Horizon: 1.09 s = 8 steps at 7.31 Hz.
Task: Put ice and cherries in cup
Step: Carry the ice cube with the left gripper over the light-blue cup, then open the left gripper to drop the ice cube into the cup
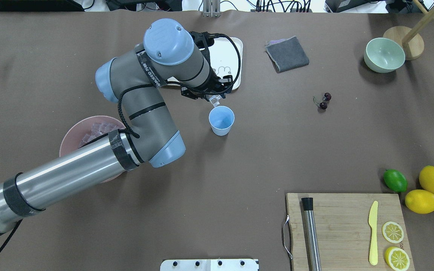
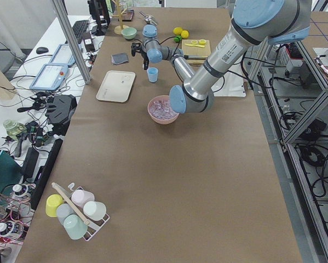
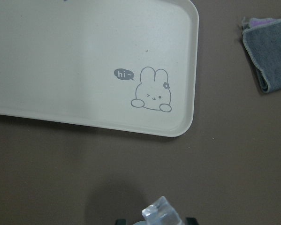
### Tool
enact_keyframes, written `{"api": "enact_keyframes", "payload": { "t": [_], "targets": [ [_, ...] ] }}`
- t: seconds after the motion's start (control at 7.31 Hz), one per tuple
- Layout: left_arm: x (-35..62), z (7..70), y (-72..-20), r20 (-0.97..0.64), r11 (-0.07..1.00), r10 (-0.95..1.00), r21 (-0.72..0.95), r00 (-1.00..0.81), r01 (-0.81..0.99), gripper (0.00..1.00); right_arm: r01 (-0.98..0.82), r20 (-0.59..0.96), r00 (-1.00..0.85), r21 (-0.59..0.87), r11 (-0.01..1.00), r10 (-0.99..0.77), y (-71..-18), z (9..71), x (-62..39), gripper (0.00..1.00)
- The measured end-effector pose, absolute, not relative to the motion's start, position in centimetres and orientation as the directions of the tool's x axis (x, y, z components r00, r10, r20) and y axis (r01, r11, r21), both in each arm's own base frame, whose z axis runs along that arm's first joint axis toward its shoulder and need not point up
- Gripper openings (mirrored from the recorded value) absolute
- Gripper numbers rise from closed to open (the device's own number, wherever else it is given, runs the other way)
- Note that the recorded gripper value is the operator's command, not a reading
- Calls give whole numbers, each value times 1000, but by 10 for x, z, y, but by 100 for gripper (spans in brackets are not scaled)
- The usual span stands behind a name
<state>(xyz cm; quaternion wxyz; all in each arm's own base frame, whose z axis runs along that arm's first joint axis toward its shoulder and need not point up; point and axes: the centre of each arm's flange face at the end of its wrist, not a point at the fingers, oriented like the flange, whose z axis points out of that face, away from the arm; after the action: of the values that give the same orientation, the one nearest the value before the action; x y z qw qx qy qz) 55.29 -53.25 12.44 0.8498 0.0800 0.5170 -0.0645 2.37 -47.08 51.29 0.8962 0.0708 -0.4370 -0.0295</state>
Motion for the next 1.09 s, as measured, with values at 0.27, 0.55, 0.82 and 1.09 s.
{"api": "enact_keyframes", "payload": {
  "t": [0.27, 0.55, 0.82, 1.09],
  "targets": [
    [562, 137, -520, -884, 982, -28, 62, 466, 177, 0, -9, 779, 616, 154, 988, -116, -471, 512, 24, 100],
    [567, 137, -512, -885, 984, -24, 61, 465, 167, 0, -10, 779, 616, 156, 988, -117, -470, 511, 24, 100],
    [568, 134, -510, -887, 984, -20, 63, 461, 165, 0, -9, 779, 616, 157, 988, -118, -470, 511, 24, 100],
    [569, 132, -509, -888, 985, -17, 66, 460, 162, 5, -10, 779, 615, 159, 987, -119, -469, 510, 24, 100]
  ]
}}
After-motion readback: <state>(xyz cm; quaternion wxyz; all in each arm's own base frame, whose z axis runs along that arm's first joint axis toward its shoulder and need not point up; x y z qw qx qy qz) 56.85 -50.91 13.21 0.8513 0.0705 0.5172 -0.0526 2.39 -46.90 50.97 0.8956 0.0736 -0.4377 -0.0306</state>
